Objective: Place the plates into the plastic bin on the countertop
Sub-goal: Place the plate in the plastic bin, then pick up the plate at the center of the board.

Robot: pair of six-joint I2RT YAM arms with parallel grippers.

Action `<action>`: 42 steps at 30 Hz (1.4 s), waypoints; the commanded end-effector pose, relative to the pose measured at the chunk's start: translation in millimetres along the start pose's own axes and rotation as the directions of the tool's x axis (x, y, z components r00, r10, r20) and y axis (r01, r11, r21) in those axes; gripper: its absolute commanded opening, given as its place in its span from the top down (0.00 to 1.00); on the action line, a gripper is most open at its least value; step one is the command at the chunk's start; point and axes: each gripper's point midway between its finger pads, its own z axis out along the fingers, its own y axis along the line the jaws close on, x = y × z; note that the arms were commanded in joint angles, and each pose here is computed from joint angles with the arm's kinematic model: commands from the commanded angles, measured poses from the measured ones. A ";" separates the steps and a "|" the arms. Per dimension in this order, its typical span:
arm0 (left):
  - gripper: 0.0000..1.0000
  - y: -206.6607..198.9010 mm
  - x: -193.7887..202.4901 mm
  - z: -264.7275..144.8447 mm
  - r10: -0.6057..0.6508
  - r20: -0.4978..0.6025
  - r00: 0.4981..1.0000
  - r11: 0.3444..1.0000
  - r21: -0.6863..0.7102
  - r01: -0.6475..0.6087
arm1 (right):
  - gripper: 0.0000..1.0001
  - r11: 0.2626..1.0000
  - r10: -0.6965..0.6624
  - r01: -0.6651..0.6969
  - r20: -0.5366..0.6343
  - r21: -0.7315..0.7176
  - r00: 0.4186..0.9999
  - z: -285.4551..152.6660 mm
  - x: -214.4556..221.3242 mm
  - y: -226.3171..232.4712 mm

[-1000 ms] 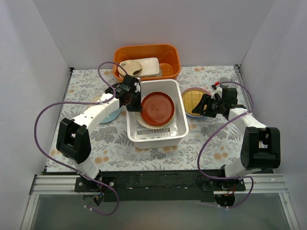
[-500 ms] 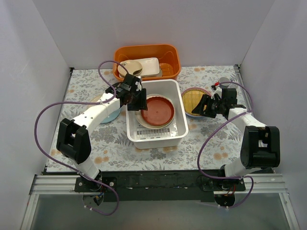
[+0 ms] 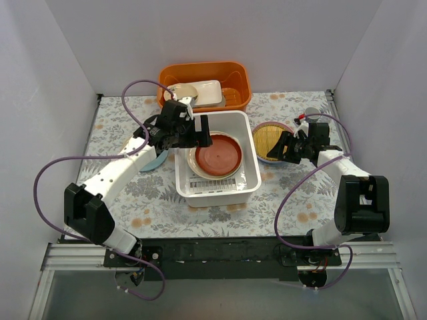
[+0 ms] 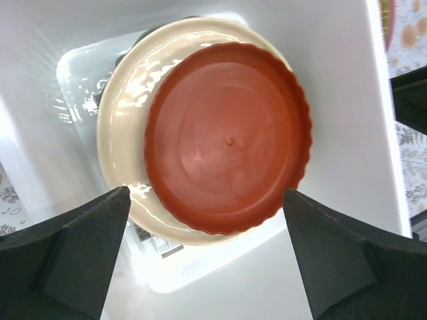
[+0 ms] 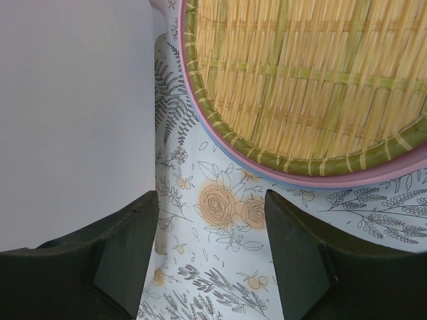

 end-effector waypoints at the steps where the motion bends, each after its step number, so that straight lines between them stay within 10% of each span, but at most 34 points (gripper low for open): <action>1: 0.02 -20.4 -24.4 -28.3 0.019 0.119 0.993 0.995 0.098 -0.031 | 0.28 0.999 -0.037 0.037 0.052 0.004 0.998 -3.9 -12.8 2.3; 42: 0.02 113.7 19.4 -33.0 -0.160 0.147 0.976 0.984 -0.052 0.169 | 0.28 0.983 0.050 -0.091 0.249 0.157 0.967 -5.8 -87.0 -58.6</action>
